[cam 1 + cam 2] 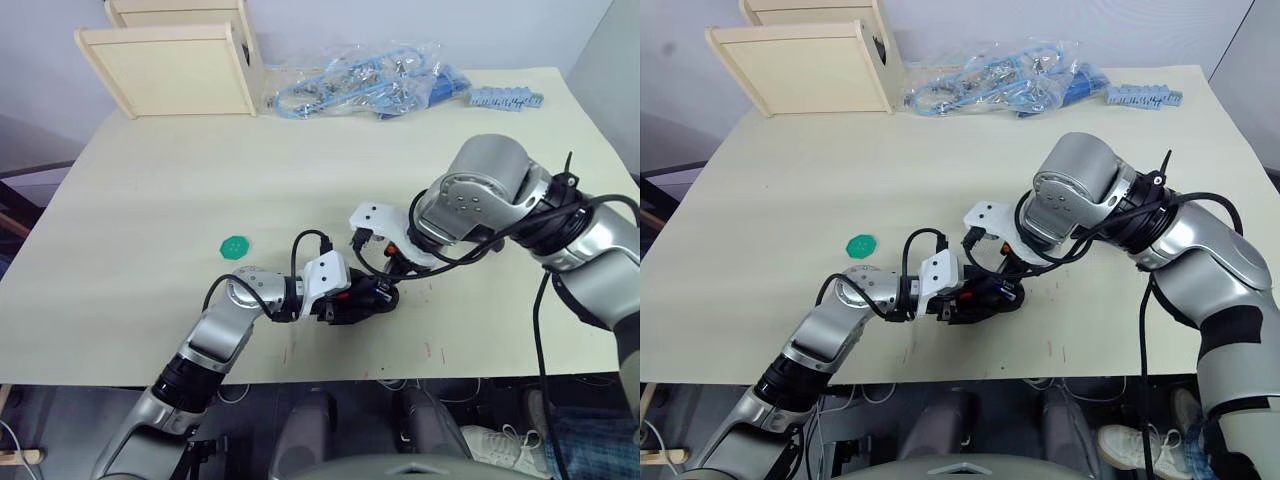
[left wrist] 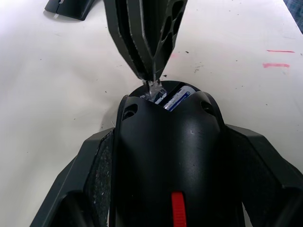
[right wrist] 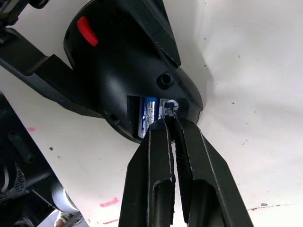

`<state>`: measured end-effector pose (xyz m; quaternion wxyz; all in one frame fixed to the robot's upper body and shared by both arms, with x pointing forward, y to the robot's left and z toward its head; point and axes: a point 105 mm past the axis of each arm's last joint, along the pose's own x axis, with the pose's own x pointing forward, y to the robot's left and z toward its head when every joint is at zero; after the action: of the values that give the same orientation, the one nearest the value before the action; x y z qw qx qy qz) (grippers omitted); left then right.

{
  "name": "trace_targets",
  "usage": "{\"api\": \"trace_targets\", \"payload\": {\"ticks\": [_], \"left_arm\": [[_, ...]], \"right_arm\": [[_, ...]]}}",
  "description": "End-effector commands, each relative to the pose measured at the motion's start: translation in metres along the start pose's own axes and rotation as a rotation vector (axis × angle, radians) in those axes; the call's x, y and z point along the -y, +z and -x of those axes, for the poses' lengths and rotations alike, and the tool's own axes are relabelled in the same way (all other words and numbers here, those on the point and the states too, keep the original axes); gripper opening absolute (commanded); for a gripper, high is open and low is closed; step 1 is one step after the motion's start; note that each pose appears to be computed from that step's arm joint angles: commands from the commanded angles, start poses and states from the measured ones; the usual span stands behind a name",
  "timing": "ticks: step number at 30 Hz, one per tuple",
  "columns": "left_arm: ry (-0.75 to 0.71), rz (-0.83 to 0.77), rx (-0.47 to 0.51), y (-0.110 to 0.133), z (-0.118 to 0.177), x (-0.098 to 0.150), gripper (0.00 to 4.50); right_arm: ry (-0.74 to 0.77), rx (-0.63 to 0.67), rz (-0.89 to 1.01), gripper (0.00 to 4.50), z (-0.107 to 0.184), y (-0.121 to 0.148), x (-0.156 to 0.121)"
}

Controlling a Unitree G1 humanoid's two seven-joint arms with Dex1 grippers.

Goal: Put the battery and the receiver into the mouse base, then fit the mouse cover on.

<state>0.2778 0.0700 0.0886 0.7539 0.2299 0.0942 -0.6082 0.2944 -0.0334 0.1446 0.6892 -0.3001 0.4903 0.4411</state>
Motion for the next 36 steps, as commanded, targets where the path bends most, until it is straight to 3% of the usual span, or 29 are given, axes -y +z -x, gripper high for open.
{"api": "trace_targets", "payload": {"ticks": [1, 25, 36], "left_arm": [[-0.021, -0.008, -0.005, 0.002, -0.003, 0.005, 2.91], [-0.017, -0.01, 0.0, 0.007, -0.005, 0.006, 2.91], [-0.007, 0.001, 0.0, -0.001, -0.006, 0.006, 2.91]], "right_arm": [[-0.003, 0.039, -0.001, 0.0, 0.006, 0.006, 0.001], [-0.057, 0.006, 0.125, 0.0, -0.011, 0.001, -0.01], [-0.006, -0.024, 0.122, 0.0, -0.018, -0.006, -0.018]]}}
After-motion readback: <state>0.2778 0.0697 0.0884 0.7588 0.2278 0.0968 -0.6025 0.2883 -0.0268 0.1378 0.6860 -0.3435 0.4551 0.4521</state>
